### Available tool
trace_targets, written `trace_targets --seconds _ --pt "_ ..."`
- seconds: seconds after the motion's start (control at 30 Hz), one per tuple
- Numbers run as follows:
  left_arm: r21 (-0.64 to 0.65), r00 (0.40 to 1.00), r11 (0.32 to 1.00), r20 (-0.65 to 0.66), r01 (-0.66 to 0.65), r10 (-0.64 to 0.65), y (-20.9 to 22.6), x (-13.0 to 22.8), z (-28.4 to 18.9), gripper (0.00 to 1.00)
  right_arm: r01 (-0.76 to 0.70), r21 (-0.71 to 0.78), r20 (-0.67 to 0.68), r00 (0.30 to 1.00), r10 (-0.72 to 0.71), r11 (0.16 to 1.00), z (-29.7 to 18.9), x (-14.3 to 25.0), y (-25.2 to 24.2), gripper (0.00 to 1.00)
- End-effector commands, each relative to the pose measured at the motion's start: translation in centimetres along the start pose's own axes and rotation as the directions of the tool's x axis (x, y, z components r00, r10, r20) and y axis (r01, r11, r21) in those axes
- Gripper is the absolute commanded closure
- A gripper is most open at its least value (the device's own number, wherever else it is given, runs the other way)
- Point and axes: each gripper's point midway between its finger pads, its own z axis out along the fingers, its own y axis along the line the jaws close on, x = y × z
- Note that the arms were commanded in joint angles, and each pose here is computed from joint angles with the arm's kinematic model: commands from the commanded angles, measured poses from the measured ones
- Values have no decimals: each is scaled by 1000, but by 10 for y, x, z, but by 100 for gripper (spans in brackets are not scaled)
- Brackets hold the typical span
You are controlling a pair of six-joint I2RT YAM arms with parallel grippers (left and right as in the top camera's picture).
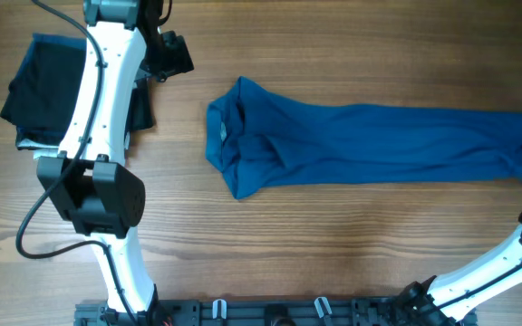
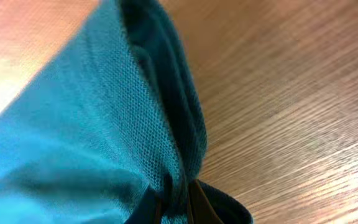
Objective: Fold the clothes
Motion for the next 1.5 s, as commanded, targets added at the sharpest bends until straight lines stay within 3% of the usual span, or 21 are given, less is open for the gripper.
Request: trace_targets --seconds 0.0,0.23,0.4,0.67,0.77,1.03,1.23,1.3,1.33,1.47 --pt "1 1000 1000 -13 9 -9 3 1 3 13 94 -69 67 994 -89 993 -37 -23 38 96" --pt "9 1000 1000 8 18 -18 3 -6 3 12 183 -115 55 983 -178 976 -83 -5 97 96" --pt "19 999 1000 28 20 -21 2 -11 3 12 294 -173 -61 949 -308 940 -83 35 151 96" --pt "30 998 999 51 21 -23 -1 -17 3 8 510 -279 -170 808 -564 814 -78 101 243 95" --pt "30 998 999 51 21 -22 -1 -16 3 8 631 -328 -166 694 -701 703 -69 132 279 96" --pt "29 999 999 49 14 -15 -1 -16 3 7 714 -340 -223 571 -790 612 -18 192 290 93" --pt "30 999 999 50 14 -15 -1 -16 3 7 694 -439 -77 604 -794 571 -12 192 331 77" --pt "30 999 999 51 13 -15 -1 -16 3 7 693 -459 -40 610 -791 557 -13 189 340 45" --pt "29 999 999 50 13 -15 -1 -16 3 7 684 -456 -43 621 -782 569 -13 188 340 35" --pt "30 999 999 50 13 -15 -1 -16 3 7 687 -454 -34 623 -781 568 -17 186 342 33"
